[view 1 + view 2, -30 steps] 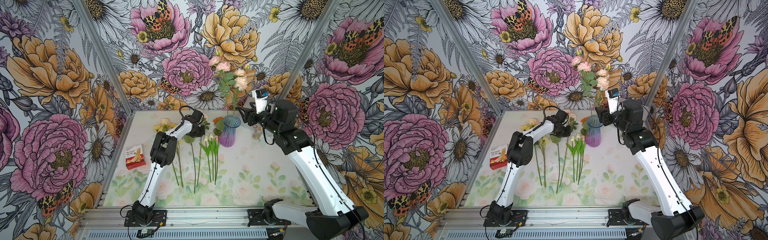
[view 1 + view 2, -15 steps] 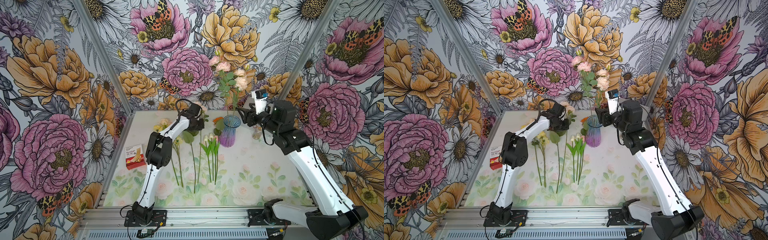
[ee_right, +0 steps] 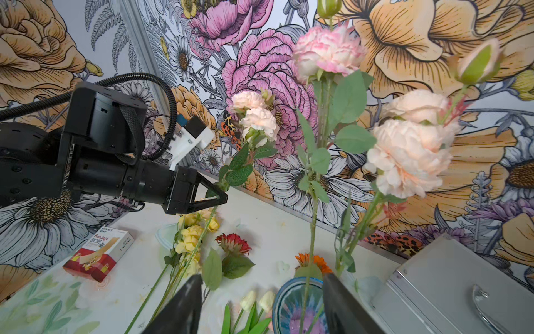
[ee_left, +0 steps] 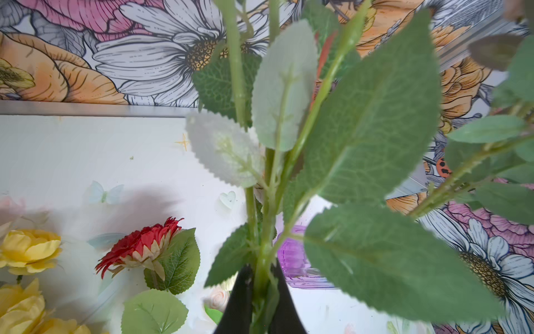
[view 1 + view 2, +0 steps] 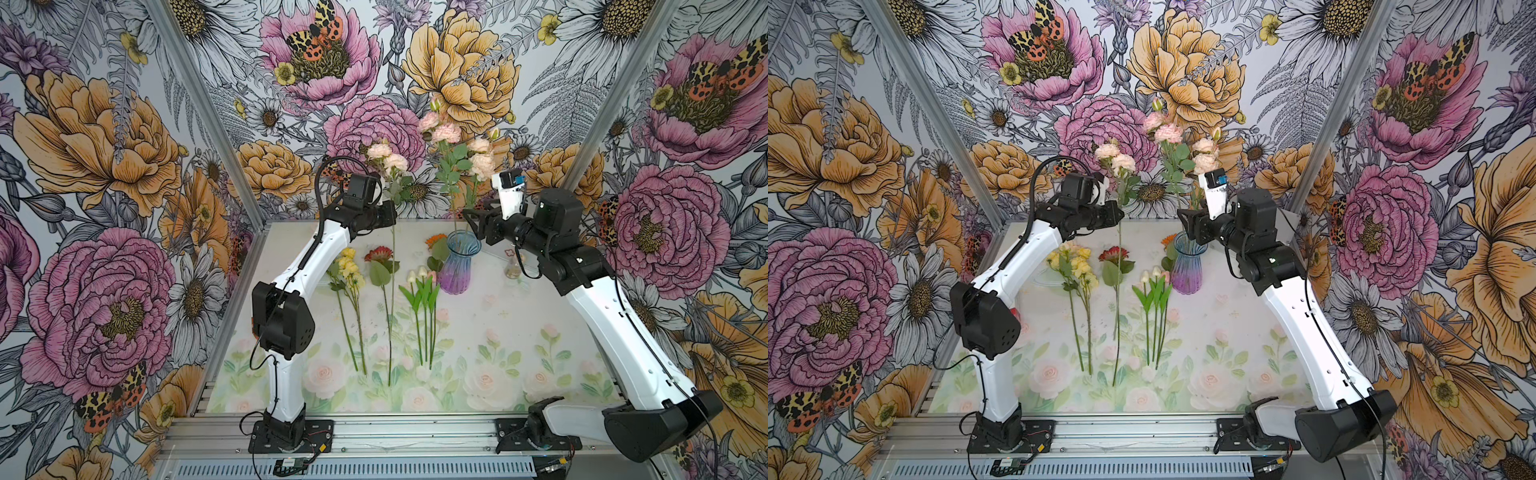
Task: Place the pink flowers into the vase
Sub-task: Pick up the flower at the center of the board, then place the flower in the vase.
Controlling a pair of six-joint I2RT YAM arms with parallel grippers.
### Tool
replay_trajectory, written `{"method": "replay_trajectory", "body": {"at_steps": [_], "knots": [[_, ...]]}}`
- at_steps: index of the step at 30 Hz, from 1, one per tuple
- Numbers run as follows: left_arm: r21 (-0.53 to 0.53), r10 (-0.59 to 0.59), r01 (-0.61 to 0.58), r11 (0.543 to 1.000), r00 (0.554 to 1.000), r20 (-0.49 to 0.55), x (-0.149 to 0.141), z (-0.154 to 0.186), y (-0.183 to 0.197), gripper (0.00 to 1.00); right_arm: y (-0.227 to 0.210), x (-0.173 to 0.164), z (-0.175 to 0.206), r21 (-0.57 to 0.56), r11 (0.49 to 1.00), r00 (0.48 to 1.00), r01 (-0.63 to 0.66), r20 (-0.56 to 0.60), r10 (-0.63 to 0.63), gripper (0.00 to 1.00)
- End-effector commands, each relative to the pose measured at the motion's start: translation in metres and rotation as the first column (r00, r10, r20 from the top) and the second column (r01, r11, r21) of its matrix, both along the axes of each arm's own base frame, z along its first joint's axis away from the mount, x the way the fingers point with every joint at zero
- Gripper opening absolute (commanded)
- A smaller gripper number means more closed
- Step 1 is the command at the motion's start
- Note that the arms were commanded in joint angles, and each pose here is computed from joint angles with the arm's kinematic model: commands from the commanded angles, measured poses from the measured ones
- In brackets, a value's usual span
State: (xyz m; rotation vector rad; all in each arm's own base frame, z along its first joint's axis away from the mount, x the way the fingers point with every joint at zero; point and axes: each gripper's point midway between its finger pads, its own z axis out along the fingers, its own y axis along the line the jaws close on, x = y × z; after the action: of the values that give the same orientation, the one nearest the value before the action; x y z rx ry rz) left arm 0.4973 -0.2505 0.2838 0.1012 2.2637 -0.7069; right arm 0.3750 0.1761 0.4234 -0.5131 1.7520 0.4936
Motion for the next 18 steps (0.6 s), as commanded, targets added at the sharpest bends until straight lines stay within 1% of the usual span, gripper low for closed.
{"method": "replay_trajectory", "body": {"at_steps": [1, 2, 3, 6, 8, 10, 13, 18], "knots": [[-0.026, -0.092, 0.096, 0.995, 0.986, 0.138, -0.011, 0.030, 0.000, 0.00, 0.025, -0.003, 0.016, 0.033, 0.994, 0.995, -0.103, 0.020, 0.102, 0.67], [-0.027, -0.111, 0.116, 0.993, 0.982, 0.154, -0.014, 0.028, -0.002, 0.00, 0.030, -0.001, 0.016, 0.038, 0.993, 0.993, -0.114, 0.017, 0.113, 0.67], [-0.033, -0.126, 0.136, 0.990, 0.969, 0.213, -0.026, 0.047, 0.000, 0.00, 0.036, 0.002, 0.016, 0.044, 0.991, 0.992, -0.130, 0.009, 0.130, 0.67], [-0.046, -0.162, 0.185, 0.982, 0.936, 0.312, -0.045, 0.062, 0.000, 0.00, 0.057, 0.006, 0.019, 0.075, 0.977, 0.980, -0.198, -0.007, 0.199, 0.67], [-0.064, -0.152, 0.189, 0.980, 0.914, 0.377, -0.054, 0.069, 0.004, 0.00, 0.071, 0.007, 0.021, 0.090, 0.966, 0.969, -0.243, -0.013, 0.245, 0.67], [-0.110, -0.115, 0.182, 0.977, 0.888, 0.446, -0.065, 0.078, 0.011, 0.00, 0.086, 0.010, 0.022, 0.101, 0.954, 0.958, -0.282, -0.018, 0.285, 0.67], [-0.136, -0.065, 0.152, 0.979, 0.864, 0.500, -0.078, 0.087, 0.024, 0.00, 0.104, 0.013, 0.020, 0.124, 0.933, 0.939, -0.337, -0.031, 0.343, 0.67], [-0.132, -0.047, 0.138, 0.982, 0.844, 0.534, -0.098, 0.093, 0.036, 0.00, 0.135, 0.013, 0.020, 0.158, 0.890, 0.899, -0.428, -0.028, 0.437, 0.67]]}}
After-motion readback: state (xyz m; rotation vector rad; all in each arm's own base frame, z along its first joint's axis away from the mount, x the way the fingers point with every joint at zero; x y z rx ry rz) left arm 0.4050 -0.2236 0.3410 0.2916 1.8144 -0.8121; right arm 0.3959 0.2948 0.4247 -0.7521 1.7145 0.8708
